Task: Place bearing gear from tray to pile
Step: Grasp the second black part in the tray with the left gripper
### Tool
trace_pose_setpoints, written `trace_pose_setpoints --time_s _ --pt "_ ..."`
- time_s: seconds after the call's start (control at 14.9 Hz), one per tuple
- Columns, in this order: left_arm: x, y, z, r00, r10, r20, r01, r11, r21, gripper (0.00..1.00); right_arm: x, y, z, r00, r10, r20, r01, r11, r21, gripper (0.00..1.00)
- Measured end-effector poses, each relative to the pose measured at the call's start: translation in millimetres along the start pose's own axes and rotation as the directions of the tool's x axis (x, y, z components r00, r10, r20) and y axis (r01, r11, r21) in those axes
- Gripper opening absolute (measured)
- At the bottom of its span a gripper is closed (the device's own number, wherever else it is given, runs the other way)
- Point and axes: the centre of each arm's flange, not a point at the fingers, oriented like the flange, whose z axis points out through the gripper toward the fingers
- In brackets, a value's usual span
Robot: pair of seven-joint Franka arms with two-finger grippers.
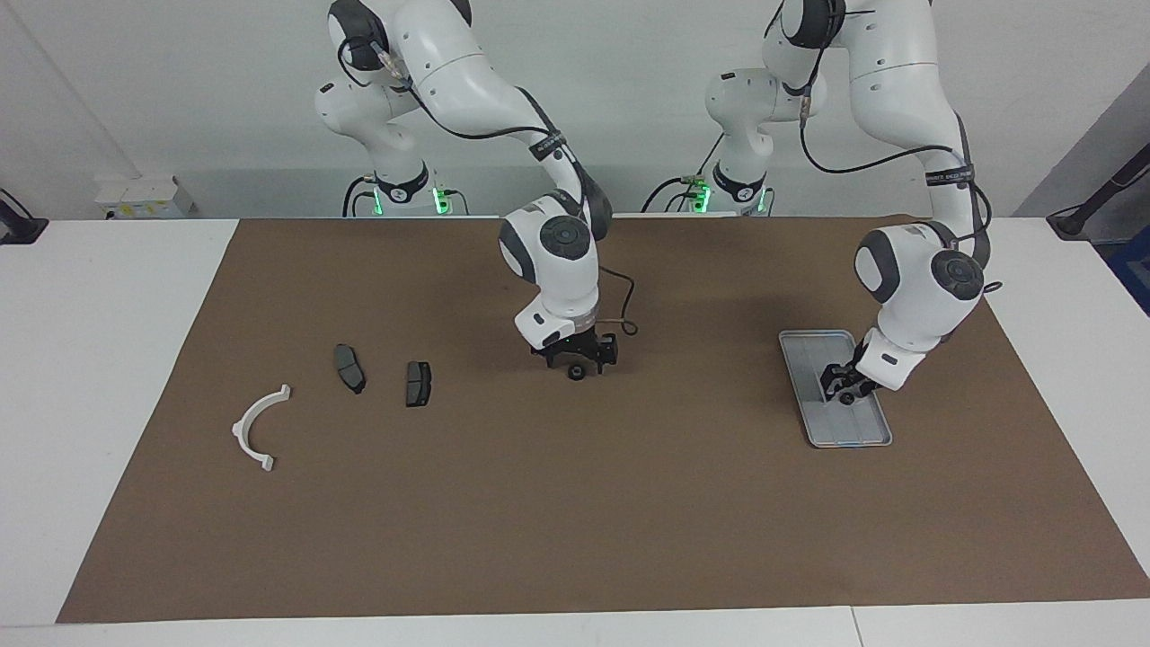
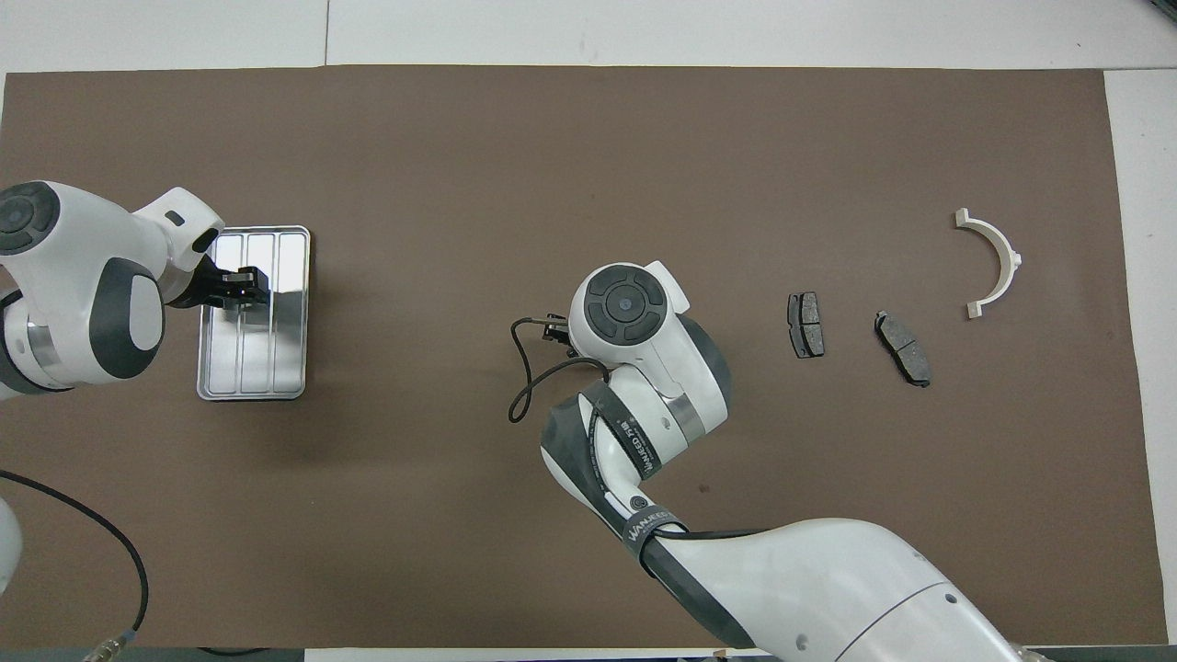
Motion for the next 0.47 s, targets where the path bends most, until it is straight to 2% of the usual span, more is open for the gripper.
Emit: trace_pose_setpoints --time_s 0.13,0.2,0.27,0.4,0.47 --pt "0.1 0.0 0.4 1.0 0.0 0.0 0.0 1.0 0.0 0.6 0.1 0.1 0.0 1.0 0.0 0.0 0.0 1.0 0.0 0.7" --pt "0.1 0.0 0.4 1.0 0.0 0.0 0.0 1.0 0.0 0.52 0.2 0.2 0.0 1.0 0.0 0.0 0.0 1.0 0.0 0.7" --pt "0.2 0.2 0.4 1.0 0.001 -0.001 -0.001 1.0 0.0 0.49 0.2 0.2 0.0 1.0 0.0 0.0 0.0 1.0 0.0 0.67" --pt "0.5 1.3 -0.4 1.0 0.003 -0.004 -0.003 1.0 -0.001 0.41 1.1 0.9 -1.2 1.0 0.002 -0.002 -0.002 1.0 0.001 0.43" --pt "0.5 1.4 -0.4 1.0 0.003 -0.004 -0.003 1.0 -0.001 0.41 1.5 1.1 -1.8 1.0 0.002 -0.002 -0.002 1.0 0.001 0.35"
